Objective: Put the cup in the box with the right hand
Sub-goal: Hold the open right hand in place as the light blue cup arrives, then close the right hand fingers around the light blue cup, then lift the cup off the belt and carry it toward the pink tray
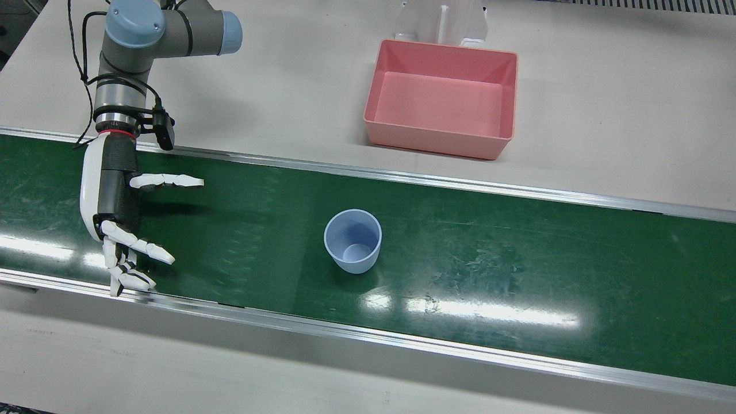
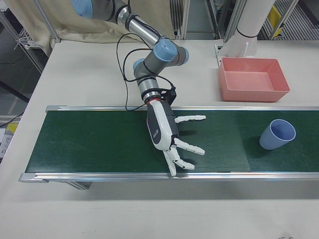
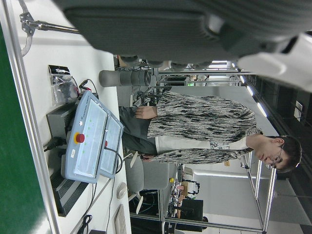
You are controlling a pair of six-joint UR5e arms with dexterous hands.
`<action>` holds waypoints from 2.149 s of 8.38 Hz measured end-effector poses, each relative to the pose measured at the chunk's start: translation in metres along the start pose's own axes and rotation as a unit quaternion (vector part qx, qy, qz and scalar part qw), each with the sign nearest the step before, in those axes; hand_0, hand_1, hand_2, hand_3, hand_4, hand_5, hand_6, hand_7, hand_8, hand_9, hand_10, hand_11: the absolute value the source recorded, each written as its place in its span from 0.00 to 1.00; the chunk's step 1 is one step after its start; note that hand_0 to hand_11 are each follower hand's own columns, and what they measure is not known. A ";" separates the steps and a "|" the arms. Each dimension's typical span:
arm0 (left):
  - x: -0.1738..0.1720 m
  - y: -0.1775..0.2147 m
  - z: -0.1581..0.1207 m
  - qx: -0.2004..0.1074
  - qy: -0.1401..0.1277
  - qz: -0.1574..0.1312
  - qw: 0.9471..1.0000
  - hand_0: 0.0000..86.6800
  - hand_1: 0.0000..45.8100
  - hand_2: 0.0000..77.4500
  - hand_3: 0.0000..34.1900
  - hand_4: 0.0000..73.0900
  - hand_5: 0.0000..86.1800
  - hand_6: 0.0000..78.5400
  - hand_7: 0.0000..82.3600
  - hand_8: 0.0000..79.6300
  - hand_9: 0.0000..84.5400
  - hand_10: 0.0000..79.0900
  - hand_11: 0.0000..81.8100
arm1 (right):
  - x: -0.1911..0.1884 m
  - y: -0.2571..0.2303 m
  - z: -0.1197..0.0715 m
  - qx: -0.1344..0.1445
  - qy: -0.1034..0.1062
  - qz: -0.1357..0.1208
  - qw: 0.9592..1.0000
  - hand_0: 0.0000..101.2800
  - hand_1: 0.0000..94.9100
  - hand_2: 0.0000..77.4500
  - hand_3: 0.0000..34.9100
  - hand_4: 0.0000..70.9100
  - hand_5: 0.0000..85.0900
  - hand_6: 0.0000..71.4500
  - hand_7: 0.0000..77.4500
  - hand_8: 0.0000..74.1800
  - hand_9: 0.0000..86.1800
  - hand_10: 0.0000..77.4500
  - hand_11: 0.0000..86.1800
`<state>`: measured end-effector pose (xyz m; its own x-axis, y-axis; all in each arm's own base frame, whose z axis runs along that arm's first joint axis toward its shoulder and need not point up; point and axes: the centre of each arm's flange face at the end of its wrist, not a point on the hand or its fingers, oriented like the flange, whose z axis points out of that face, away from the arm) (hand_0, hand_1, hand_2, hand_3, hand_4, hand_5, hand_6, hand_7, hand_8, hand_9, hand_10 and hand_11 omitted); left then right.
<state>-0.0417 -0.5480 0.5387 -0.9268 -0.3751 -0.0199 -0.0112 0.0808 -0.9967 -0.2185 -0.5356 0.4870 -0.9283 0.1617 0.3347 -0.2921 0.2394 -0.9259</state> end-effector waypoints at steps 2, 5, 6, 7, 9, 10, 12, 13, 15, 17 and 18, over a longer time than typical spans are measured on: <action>0.000 0.000 0.000 0.000 0.000 0.000 1.000 0.00 0.01 0.01 0.00 0.01 0.01 0.01 0.01 0.00 0.00 0.00 0.00 | 0.000 0.000 0.000 0.000 0.000 -0.001 1.000 0.52 0.14 0.02 0.00 0.35 0.07 0.11 0.42 0.21 0.30 0.03 0.05; 0.000 0.000 0.000 0.000 0.000 0.000 1.000 0.00 0.01 0.01 0.00 0.01 0.00 0.01 0.01 0.00 0.00 0.00 0.00 | 0.001 0.000 0.000 0.000 0.001 -0.002 1.000 0.52 0.20 0.04 0.00 0.33 0.07 0.11 0.42 0.21 0.31 0.03 0.05; 0.000 0.000 0.000 0.000 0.000 0.000 1.000 0.00 0.01 0.01 0.00 0.01 0.00 0.01 0.01 0.00 0.00 0.00 0.00 | 0.001 0.000 0.000 0.000 0.001 -0.002 1.000 0.54 0.18 0.01 0.00 0.38 0.08 0.11 0.44 0.22 0.31 0.03 0.05; 0.000 0.000 0.000 0.000 0.000 0.000 1.000 0.00 0.01 0.01 0.00 0.01 0.01 0.01 0.01 0.00 0.00 0.00 0.00 | 0.001 0.000 0.000 0.001 0.001 -0.002 1.000 0.54 0.18 0.01 0.00 0.38 0.08 0.11 0.44 0.22 0.31 0.03 0.05; 0.000 0.000 0.000 0.000 0.000 0.000 1.000 0.00 0.01 0.01 0.00 0.01 0.01 0.01 0.01 0.00 0.00 0.00 0.00 | 0.000 0.001 0.001 0.000 -0.001 -0.001 1.000 0.54 0.23 0.08 0.00 0.37 0.08 0.14 0.50 0.24 0.34 0.04 0.06; 0.000 0.000 0.000 0.000 0.000 0.000 1.000 0.00 0.01 0.01 0.00 0.01 0.01 0.01 0.01 0.00 0.00 0.00 0.00 | -0.003 0.001 0.003 0.001 -0.005 -0.001 1.000 0.59 0.22 0.16 0.00 0.37 0.08 0.14 0.50 0.24 0.34 0.04 0.08; 0.000 0.000 0.000 0.000 0.000 0.000 1.000 0.00 0.01 0.01 0.00 0.01 0.01 0.00 0.01 0.00 0.00 0.00 0.00 | -0.014 -0.002 0.002 0.012 -0.028 -0.006 1.000 0.58 0.19 0.20 0.00 0.44 0.12 0.33 0.77 0.43 0.54 0.26 0.26; 0.001 0.000 0.000 0.000 0.001 0.000 1.000 0.00 0.01 0.01 0.00 0.01 0.01 0.01 0.01 0.00 0.00 0.00 0.00 | -0.020 -0.003 0.000 0.016 -0.037 -0.009 0.999 0.68 0.14 0.25 0.00 0.45 0.17 0.47 0.89 0.51 0.60 0.37 0.39; 0.000 0.000 0.000 0.000 0.001 0.000 1.000 0.00 0.01 0.01 0.00 0.01 0.01 0.01 0.01 0.00 0.00 0.00 0.00 | -0.039 0.014 -0.005 0.001 -0.055 -0.010 0.998 0.68 0.14 0.25 0.00 0.48 0.21 0.65 1.00 0.80 0.82 0.63 0.62; 0.001 0.000 0.000 0.000 0.001 0.000 1.000 0.00 0.01 0.01 0.00 0.01 0.01 0.00 0.01 0.00 0.00 0.00 0.00 | -0.056 0.067 -0.021 -0.049 -0.069 -0.018 0.996 0.61 0.14 0.25 0.00 0.48 0.21 0.60 0.93 0.93 0.81 0.68 0.83; 0.001 0.000 0.000 0.000 0.001 0.000 1.000 0.00 0.01 0.01 0.00 0.01 0.01 0.01 0.01 0.00 0.00 0.00 0.00 | -0.051 0.101 -0.034 -0.076 -0.064 -0.018 0.995 0.58 0.14 0.25 0.00 0.48 0.20 0.61 0.23 0.92 0.81 0.68 0.82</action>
<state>-0.0425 -0.5479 0.5388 -0.9273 -0.3739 -0.0198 -0.0110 0.0801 -0.9967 -0.1926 -0.4871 0.3823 -0.9421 0.0290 0.3340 -0.2976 0.3862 -0.8731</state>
